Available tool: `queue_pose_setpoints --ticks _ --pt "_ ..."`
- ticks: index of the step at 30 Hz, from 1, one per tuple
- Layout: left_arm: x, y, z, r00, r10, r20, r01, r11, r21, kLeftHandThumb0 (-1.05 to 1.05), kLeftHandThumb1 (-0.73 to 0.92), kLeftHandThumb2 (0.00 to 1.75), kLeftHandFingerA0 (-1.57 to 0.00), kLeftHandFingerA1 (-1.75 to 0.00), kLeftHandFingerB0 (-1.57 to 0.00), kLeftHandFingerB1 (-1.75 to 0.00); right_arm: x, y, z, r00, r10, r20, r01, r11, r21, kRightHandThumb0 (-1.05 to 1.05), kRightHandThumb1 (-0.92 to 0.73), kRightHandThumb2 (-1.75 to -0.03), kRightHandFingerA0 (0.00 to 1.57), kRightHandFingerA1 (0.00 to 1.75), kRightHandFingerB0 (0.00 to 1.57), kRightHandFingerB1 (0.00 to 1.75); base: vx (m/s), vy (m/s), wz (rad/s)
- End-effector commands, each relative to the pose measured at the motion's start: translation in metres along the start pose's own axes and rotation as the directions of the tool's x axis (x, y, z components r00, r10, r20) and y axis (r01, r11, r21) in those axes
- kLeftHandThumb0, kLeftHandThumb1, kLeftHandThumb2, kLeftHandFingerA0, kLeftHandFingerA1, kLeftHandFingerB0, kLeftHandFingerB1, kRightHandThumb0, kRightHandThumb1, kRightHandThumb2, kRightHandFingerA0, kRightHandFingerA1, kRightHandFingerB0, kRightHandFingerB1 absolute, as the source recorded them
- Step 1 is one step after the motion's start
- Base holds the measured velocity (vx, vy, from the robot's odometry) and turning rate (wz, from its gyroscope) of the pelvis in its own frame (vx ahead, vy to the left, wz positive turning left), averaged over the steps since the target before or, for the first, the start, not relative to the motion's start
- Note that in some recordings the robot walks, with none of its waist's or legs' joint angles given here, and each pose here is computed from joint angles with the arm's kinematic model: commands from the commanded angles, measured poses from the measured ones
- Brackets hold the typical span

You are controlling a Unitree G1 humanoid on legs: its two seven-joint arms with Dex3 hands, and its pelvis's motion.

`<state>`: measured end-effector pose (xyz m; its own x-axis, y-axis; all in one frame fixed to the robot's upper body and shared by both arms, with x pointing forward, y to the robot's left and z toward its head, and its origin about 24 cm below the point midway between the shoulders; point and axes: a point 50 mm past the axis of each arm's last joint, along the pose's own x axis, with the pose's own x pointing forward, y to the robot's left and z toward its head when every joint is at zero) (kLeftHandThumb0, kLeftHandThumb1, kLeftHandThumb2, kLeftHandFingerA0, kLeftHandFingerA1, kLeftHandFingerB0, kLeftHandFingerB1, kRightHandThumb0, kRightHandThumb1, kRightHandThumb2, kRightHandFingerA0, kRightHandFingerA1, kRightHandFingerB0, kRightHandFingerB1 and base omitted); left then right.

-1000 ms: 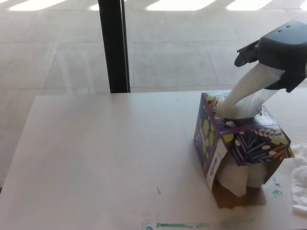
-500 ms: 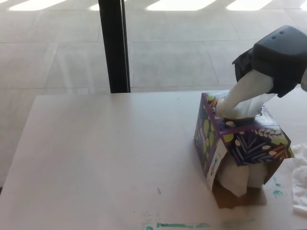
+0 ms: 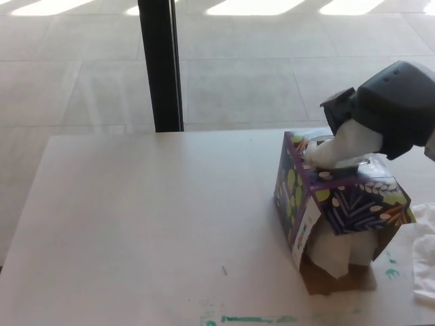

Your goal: The robot uses its right hand to pull out a tissue from the tissue box kept in the middle of the desk and put it on the right side

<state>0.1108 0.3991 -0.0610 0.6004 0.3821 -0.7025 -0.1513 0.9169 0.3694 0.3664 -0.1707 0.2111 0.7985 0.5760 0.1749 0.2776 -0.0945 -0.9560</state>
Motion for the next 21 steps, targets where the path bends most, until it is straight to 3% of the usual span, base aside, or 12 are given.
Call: queue_pose_setpoints --ticks 1,2,4,5,6,7,8,12,13,15,16,21 --pt "-0.002 0.005 0.002 0.999 0.013 0.035 -0.013 1.0 -0.004 -0.92 0.87 0.99 -0.75 -1.11 -0.56 -1.0 -0.002 -0.022 -0.015 0.956 -0.272 -0.106 0.282 0.955 0.095 -0.22 -0.48 -1.11 0.98 1.75 0.81 1.42 0.0 0.0 0.0" --pt "-0.002 0.005 0.002 0.999 0.013 0.035 -0.013 1.0 -0.004 -0.92 0.87 0.99 -0.75 -1.11 -0.56 -1.0 -0.002 -0.022 -0.015 0.956 -0.273 -0.106 0.284 0.954 0.095 -0.22 -0.48 -1.11 0.98 1.75 0.81 1.42 0.0 0.0 0.0" --pt "-0.003 0.005 -0.002 1.0 0.009 0.019 -0.009 1.0 0.002 -0.92 0.88 0.99 -0.78 -1.11 -0.57 -1.0 -0.005 -0.033 -0.026 0.902 -0.386 -0.192 0.405 0.911 0.074 -0.23 -0.44 -1.18 0.96 1.75 0.66 1.67 0.0 0.0 0.0" --pt "-0.004 0.005 -0.003 1.0 0.007 0.019 -0.007 1.0 0.007 -0.93 0.88 0.99 -0.79 -1.11 -0.56 -0.99 -0.006 -0.037 -0.029 0.891 -0.401 -0.214 0.425 0.902 0.079 -0.32 -0.48 -1.15 1.22 1.41 0.94 1.25 0.0 0.0 0.0" --pt "-0.004 0.005 -0.003 1.0 0.005 0.02 -0.006 1.0 0.009 -0.93 0.88 0.98 -0.79 -1.11 -0.57 -1.0 -0.007 -0.043 -0.033 0.875 -0.417 -0.245 0.447 0.891 0.08 -0.24 -0.45 -1.18 0.97 1.75 0.69 1.63 0.0 0.0 0.0" --pt "-0.005 0.006 -0.004 1.0 0.006 0.021 -0.006 1.0 0.007 -0.93 0.88 0.98 -0.79 -1.11 -0.57 -1.0 -0.008 -0.047 -0.036 0.863 -0.434 -0.258 0.465 0.883 0.07 -0.24 -0.45 -1.18 0.97 1.75 0.69 1.63 0.0 0.0 0.0" --pt "-0.005 0.006 -0.003 1.0 0.01 0.022 -0.01 1.0 0.012 -0.92 0.87 1.0 -0.77 -1.1 -0.57 -1.0 -0.009 -0.06 -0.043 0.808 -0.508 -0.298 0.547 0.835 0.06 -0.24 -0.5 -1.21 1.04 1.75 0.85 1.27 0.0 0.0 0.0" --pt "-0.005 0.006 -0.003 1.0 0.008 0.023 -0.008 1.0 -0.003 -0.89 0.88 1.0 -0.76 -1.11 -0.56 -0.99 -0.009 -0.072 -0.05 0.764 -0.558 -0.325 0.599 0.8 0.034 -0.25 -0.53 -1.2 1.02 1.75 0.8 1.41 0.0 0.0 0.0" --pt "-0.005 0.006 -0.004 1.0 0.008 0.021 -0.008 1.0 -0.008 -0.91 0.88 0.97 -0.76 -1.12 -0.58 -1.0 -0.01 -0.08 -0.054 0.738 -0.583 -0.34 0.625 0.78 0.022 -0.27 -0.42 -1.32 1.08 1.75 0.88 1.37 0.0 0.0 0.0" --pt "-0.006 0.006 -0.007 1.0 0.011 0.014 -0.011 1.0 -0.013 -0.96 0.88 0.96 -0.76 -1.11 -0.58 -1.01 -0.012 -0.093 -0.061 0.689 -0.624 -0.369 0.671 0.741 0.001 -0.29 -0.42 -1.32 1.08 1.75 0.89 1.36 0.0 0.0 0.0" --pt "-0.007 0.006 -0.008 1.0 0.011 0.013 -0.011 1.0 -0.02 -0.98 0.87 0.95 -0.76 -1.11 -0.57 -1.01 -0.014 -0.099 -0.064 0.659 -0.651 -0.378 0.698 0.716 -0.015 -0.32 -0.31 -1.3 1.15 1.75 0.93 1.34 0.0 0.0 0.0" --pt "-0.006 0.006 -0.01 1.0 0.019 -0.005 -0.02 0.999 -0.041 -0.87 0.87 0.99 -0.72 -1.1 -0.57 -1.02 -0.022 -0.114 -0.074 0.575 -0.695 -0.432 0.758 0.651 -0.04 -0.27 -0.42 -1.3 1.07 1.75 0.87 1.51 0.0 0.0 0.0"
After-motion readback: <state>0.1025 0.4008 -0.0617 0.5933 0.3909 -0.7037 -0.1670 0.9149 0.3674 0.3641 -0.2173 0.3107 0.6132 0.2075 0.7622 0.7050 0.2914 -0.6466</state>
